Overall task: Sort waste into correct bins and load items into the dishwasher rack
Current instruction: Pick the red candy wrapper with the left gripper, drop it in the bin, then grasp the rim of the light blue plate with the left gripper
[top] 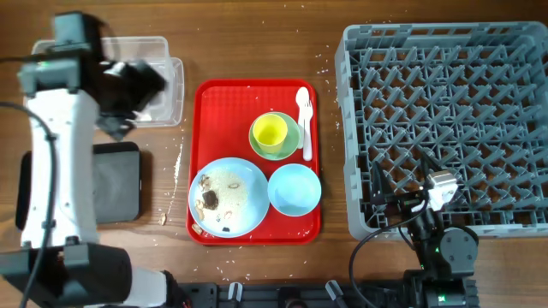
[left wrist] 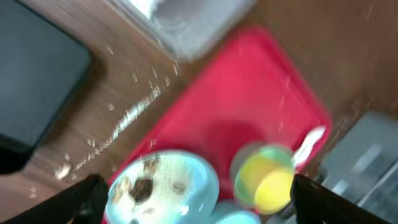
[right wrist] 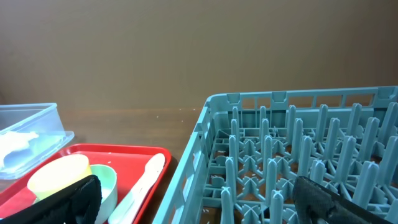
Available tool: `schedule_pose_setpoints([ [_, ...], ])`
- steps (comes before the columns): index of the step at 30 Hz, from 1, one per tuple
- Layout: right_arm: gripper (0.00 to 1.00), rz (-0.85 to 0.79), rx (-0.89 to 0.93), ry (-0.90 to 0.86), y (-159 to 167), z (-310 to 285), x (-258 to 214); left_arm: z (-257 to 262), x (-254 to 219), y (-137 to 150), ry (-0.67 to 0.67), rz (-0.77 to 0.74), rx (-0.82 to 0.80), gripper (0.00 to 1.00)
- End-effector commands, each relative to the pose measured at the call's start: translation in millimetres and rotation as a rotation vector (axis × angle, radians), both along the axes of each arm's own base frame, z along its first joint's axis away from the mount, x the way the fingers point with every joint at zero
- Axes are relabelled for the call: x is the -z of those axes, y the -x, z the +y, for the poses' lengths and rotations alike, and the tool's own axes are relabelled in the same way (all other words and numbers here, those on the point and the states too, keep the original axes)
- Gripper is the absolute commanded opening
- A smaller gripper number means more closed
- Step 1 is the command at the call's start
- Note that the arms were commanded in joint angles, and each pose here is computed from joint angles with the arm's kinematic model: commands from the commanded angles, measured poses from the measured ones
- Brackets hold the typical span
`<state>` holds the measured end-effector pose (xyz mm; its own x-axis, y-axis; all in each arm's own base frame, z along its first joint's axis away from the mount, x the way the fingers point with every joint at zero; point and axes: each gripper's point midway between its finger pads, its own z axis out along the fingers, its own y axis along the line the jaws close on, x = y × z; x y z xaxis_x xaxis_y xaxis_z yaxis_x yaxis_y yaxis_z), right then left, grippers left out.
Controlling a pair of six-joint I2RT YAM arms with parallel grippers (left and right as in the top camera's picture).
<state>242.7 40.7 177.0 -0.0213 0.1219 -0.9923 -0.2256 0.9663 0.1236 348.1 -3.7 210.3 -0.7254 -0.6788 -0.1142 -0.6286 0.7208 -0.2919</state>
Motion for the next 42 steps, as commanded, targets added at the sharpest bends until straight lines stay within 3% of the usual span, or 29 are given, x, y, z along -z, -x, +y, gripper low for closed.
schedule_pose_setpoints([
  [1, 1.0, -0.014, 0.002, 0.017, 0.3, -0.2, -1.9, -70.9, 38.0, 15.5, -0.008, 0.081, 0.221, 0.71],
  [3, 1.0, -0.013, 0.002, 0.017, 0.3, -0.2, -1.8, -93.0, 67.8, 22.4, -0.026, 0.117, 0.206, 0.06],
  [4, 1.0, -0.013, 0.002, 0.017, 0.3, -0.2, -1.8, -90.7, 76.0, 25.5, -0.039, 0.137, 0.182, 0.04],
  [8, 1.0, -0.013, 0.002, 0.017, 0.3, -0.2, -1.9, -113.8, 111.8, 54.1, 0.048, 0.237, 0.176, 0.06],
  [9, 1.0, -0.013, 0.002, 0.017, 0.3, -0.2, -1.8, -125.6, 121.8, 61.6, 0.052, 0.245, 0.202, 0.26],
  [11, 1.0, -0.013, 0.002, 0.017, 0.3, -0.2, -1.8, -146.4, 139.2, 70.9, 0.059, 0.242, 0.207, 0.21],
  [13, 1.0, -0.013, 0.002, 0.017, 0.3, -0.2, -1.9, -167.1, 153.2, 78.5, 0.072, 0.228, 0.203, 0.05],
  [16, 1.0, -0.013, 0.002, 0.017, 0.3, -0.2, -1.8, -182.6, 162.2, 86.6, 0.044, 0.21, 0.169, 0.04],
  [17, 1.0, -0.013, 0.002, 0.017, 0.3, -0.2, -1.7, -185.9, 162.5, 88.7, 0.037, 0.208, 0.169, 0.05],
  [19, 1.0, -0.013, 0.002, 0.017, 0.3, -0.2, -1.8, -190.2, 163.8, 90.0, 0.02, 0.196, 0.179, 0.19],
  [27, 1.0, -0.013, 0.002, 0.017, 0.3, -0.2, -1.8, -184.2, 206.2, 91.3, -0.093, 0.259, 0.073, 0.2],
  [30, 1.0, -0.013, 0.002, 0.017, 0.3, -0.2, -1.8, -188.6, 205.9, 83.3, -0.078, 0.224, 0.073, 0.23],
  [36, 1.0, -0.013, 0.002, 0.017, 0.3, -0.2, -1.8, -193.4, 187.8, 81.6, -0.035, 0.192, 0.078, 0.19],
  [38, 1.0, -0.014, 0.002, 0.017, 0.3, -0.2, -1.9, -193.9, 169.9, 75.1, -0.018, 0.13, 0.076, 0.25],
  [42, 1.0, -0.013, 0.002, 0.017, 0.3, -0.2, -1.8, -197.1, 169.0, 69.5, -0.01, 0.105, 0.077, 0.27],
])
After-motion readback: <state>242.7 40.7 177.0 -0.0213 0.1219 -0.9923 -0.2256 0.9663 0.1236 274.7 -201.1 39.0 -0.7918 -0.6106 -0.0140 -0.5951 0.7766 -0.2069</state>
